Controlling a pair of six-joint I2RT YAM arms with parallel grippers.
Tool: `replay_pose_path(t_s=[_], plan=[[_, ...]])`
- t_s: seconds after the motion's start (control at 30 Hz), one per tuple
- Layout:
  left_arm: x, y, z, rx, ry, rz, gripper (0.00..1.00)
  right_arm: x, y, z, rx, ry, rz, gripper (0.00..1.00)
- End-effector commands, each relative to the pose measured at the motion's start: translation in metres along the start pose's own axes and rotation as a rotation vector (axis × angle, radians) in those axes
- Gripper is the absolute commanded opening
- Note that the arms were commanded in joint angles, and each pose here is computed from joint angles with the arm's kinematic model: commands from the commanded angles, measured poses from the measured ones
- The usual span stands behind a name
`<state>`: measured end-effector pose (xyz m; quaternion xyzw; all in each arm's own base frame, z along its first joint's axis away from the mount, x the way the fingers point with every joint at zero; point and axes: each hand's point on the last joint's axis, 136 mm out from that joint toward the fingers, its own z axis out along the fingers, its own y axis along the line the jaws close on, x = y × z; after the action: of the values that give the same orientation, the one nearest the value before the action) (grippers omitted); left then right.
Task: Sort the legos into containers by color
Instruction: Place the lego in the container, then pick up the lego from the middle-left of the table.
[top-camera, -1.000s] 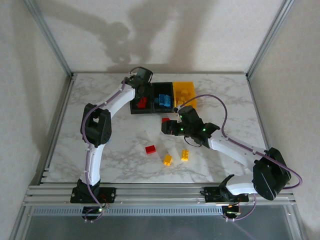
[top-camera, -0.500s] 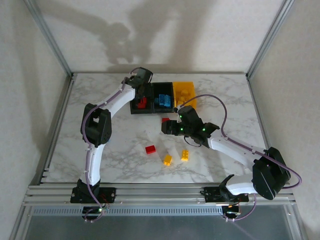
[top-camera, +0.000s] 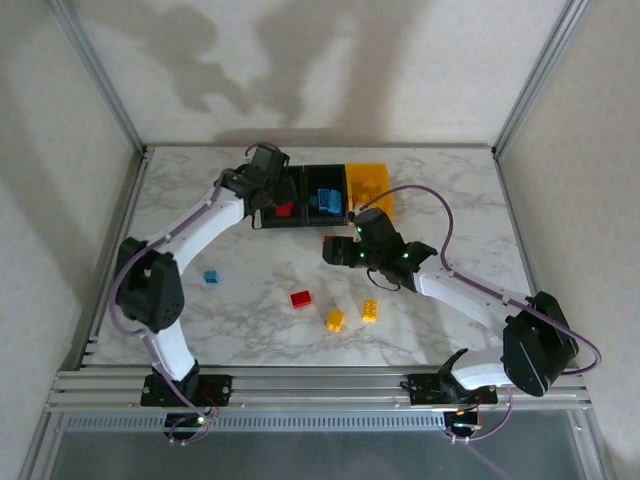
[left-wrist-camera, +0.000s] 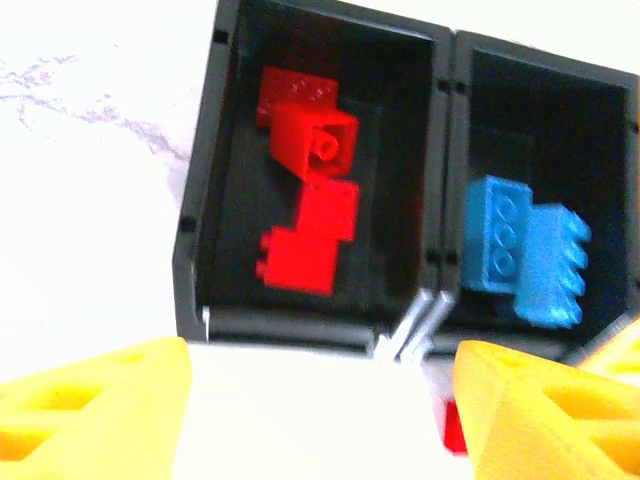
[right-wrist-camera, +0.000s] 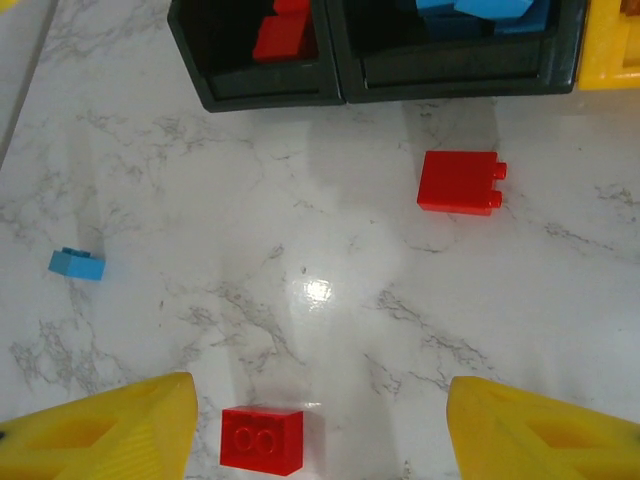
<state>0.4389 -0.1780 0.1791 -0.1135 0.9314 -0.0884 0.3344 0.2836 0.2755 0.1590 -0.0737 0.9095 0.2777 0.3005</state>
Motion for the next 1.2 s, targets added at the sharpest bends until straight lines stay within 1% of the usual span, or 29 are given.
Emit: replay_pose_path(t_s=[0.0,0.13,0.17,0.2,0.27,0.33,0.5,0.63,0.73,0.83,1.0,1.17], plan=[[0.045,-0.002,-0.012,0.044,0.075,0.047,0.71,-0.011,0.001,-0.008,0.02,-0.03,-0.008,0.67],[0.086,0.003,-0.034,0.076,0.101,0.025,0.75,-0.019,-0.021,-0.016,0.091,-0.052,0.031,0.68],[0.098,0.003,-0.039,0.089,0.114,0.006,0.77,-0.017,-0.023,-0.018,0.095,-0.052,0.035,0.72],[0.109,0.001,-0.042,0.105,0.127,-0.012,0.77,-0.022,-0.036,-0.022,0.119,-0.067,0.064,0.73],[0.14,-0.001,-0.045,0.122,0.171,-0.042,0.79,-0.022,-0.047,-0.027,0.137,-0.074,0.085,0.73],[0.163,-0.002,-0.046,0.124,0.202,-0.035,0.82,-0.022,-0.053,-0.032,0.146,-0.09,0.096,0.74],[0.189,-0.007,-0.041,0.072,0.246,-0.013,0.86,-0.015,-0.063,-0.04,0.123,-0.124,0.134,0.75],[0.218,-0.017,-0.031,0.031,0.294,0.006,0.89,-0.005,-0.073,-0.044,0.131,-0.133,0.138,0.75],[0.234,-0.015,-0.022,-0.034,0.302,0.025,0.91,0.0,-0.078,-0.049,0.124,-0.149,0.152,0.76],[0.244,-0.015,-0.016,-0.068,0.302,0.028,0.9,0.005,-0.081,-0.05,0.114,-0.153,0.16,0.76],[0.252,-0.012,-0.006,-0.118,0.302,0.049,0.87,0.009,-0.083,-0.052,0.115,-0.156,0.162,0.76],[0.252,-0.012,0.002,-0.153,0.294,0.087,0.82,0.01,-0.086,-0.054,0.122,-0.164,0.171,0.76]])
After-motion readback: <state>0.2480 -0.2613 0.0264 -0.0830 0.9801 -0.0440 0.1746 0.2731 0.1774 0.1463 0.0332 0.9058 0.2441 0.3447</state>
